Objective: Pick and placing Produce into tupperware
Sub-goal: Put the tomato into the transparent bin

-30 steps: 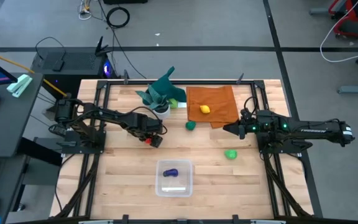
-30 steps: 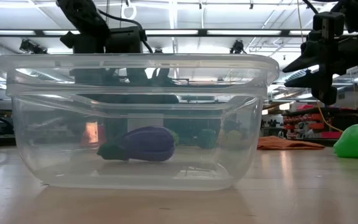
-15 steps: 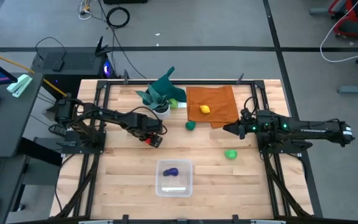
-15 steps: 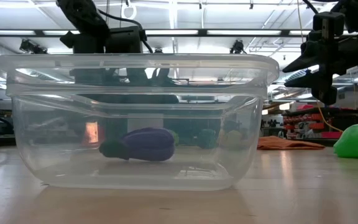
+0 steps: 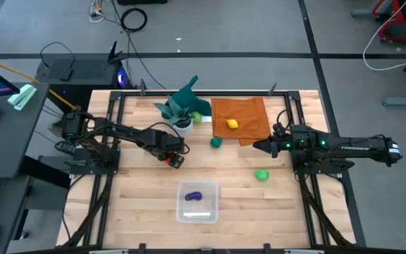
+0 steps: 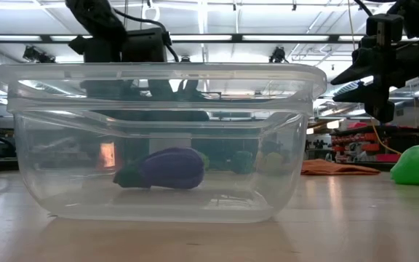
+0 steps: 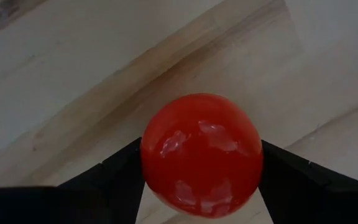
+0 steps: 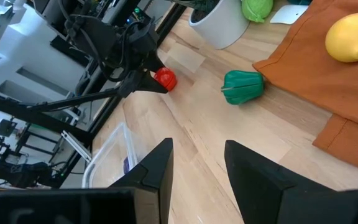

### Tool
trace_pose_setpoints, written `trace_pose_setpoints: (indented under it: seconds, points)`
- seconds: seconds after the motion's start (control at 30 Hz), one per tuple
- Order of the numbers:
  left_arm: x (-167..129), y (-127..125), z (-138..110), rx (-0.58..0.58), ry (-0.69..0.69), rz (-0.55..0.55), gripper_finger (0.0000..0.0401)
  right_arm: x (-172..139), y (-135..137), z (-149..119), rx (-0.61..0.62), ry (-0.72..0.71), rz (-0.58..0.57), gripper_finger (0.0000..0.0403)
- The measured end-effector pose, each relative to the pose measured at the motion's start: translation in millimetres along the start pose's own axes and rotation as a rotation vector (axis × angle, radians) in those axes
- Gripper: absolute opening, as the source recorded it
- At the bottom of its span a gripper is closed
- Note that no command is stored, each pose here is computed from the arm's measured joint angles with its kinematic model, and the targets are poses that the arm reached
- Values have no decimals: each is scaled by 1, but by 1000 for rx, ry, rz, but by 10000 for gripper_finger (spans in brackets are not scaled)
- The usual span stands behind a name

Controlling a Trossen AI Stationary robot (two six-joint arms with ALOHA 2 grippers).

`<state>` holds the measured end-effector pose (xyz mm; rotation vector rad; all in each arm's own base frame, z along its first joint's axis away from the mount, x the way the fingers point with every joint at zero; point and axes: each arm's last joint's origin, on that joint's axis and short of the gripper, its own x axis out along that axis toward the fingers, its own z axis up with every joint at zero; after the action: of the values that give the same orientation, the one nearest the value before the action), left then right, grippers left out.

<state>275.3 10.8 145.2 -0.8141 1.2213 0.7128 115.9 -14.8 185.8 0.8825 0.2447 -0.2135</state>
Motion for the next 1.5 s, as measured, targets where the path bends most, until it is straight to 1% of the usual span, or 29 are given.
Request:
trace_pose_setpoints:
  seconds: [0.2, 0.4, 0.5, 0.57, 0.67, 0.83, 0.93, 1.03, 1.13, 1.33, 1.5]
  points:
    - [0, 0, 0, -9, 3, -2, 279, 0, 0, 0, 0, 0, 0, 112]
    - [-6, -5, 1, -2, 40, -34, 267, 0, 0, 0, 1, 0, 0, 112]
    - [-13, -10, 5, -1, 38, -52, 272, 0, 0, 0, 1, 0, 0, 112]
    - [-20, -15, 9, 6, 35, -61, 279, 0, 0, 0, 1, 0, 0, 112]
    - [-32, -22, 14, 47, 34, -61, 283, 0, 0, 0, 2, 0, 0, 112]
    - [-54, -33, 21, 111, 33, -63, 268, 0, 0, 0, 2, 0, 0, 112]
    - [-66, -41, 25, 130, 14, -94, 268, 0, 0, 0, 2, 0, 0, 112]
    - [-76, -50, 26, 136, 11, -144, 278, 0, 0, 0, 2, 0, 0, 112]
    - [-82, -58, 23, 137, 4, -171, 281, 0, 0, 0, 1, 0, 0, 112]
    - [-87, -75, 10, 148, -28, -241, 266, 0, 0, 0, 1, 0, 0, 112]
    - [-90, -91, -2, 127, -106, -308, 278, 0, 0, 0, 1, 9, 7, 112]
